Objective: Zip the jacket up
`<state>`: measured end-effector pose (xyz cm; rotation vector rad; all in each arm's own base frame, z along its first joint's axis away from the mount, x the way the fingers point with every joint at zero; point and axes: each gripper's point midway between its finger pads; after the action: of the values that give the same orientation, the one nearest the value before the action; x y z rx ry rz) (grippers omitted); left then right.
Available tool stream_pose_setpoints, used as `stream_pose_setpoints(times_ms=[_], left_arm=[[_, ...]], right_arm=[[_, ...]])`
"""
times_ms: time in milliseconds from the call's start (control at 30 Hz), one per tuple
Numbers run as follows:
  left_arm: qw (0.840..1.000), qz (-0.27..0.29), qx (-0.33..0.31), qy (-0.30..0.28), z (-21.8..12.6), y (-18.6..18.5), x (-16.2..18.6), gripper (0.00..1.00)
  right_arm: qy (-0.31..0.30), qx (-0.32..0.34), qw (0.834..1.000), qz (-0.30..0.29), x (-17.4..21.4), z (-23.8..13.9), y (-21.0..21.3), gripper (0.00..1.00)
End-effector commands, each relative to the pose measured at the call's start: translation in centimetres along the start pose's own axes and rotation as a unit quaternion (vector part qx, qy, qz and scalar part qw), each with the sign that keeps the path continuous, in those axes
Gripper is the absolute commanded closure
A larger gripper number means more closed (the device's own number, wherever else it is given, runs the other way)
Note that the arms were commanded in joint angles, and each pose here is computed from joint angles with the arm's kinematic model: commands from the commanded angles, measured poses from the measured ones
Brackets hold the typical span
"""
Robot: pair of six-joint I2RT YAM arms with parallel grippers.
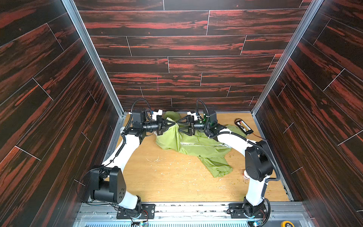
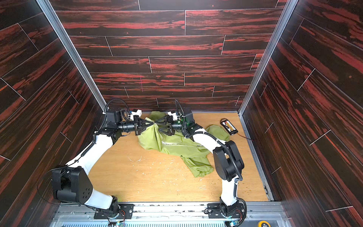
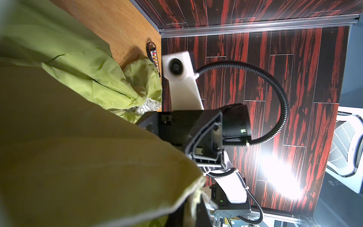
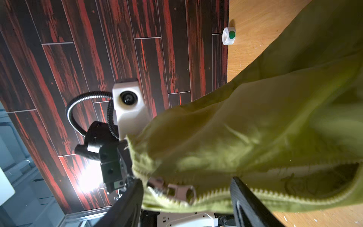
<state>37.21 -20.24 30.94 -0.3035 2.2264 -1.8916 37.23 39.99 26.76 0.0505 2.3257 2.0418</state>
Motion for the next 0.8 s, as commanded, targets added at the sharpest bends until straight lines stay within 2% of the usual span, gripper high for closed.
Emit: stream_pose_setpoints(times_ms=[0, 267, 767], left_arm=[[0.999, 0.03, 0.019, 0.012, -0.2, -1.8, 0.9, 1.0], [0.999, 0.027, 0.012, 0.012, -0.2, -1.2, 1.1, 1.0], [1.0, 0.022, 0.002, 0.011, -0.2, -0.3, 1.1, 1.0]], right_arm=[[0.007, -0.021, 1.0, 0.0, -0.4, 1.2, 0.4, 0.29], [0.006, -0.034, 0.999, 0.006, 0.2, 1.1, 1.3, 0.45], [-0.016, -0.035, 0.999, -0.002, 1.7, -1.3, 3.2, 0.58]])
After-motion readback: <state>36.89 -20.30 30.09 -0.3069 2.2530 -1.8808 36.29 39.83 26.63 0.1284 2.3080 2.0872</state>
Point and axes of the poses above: each gripper's point midway between its finger pads, its own z axis out along the fingers, its own y axis along the line the jaws close on, x = y × z, and after that the axes turned 3 degrees about -z, right-handed
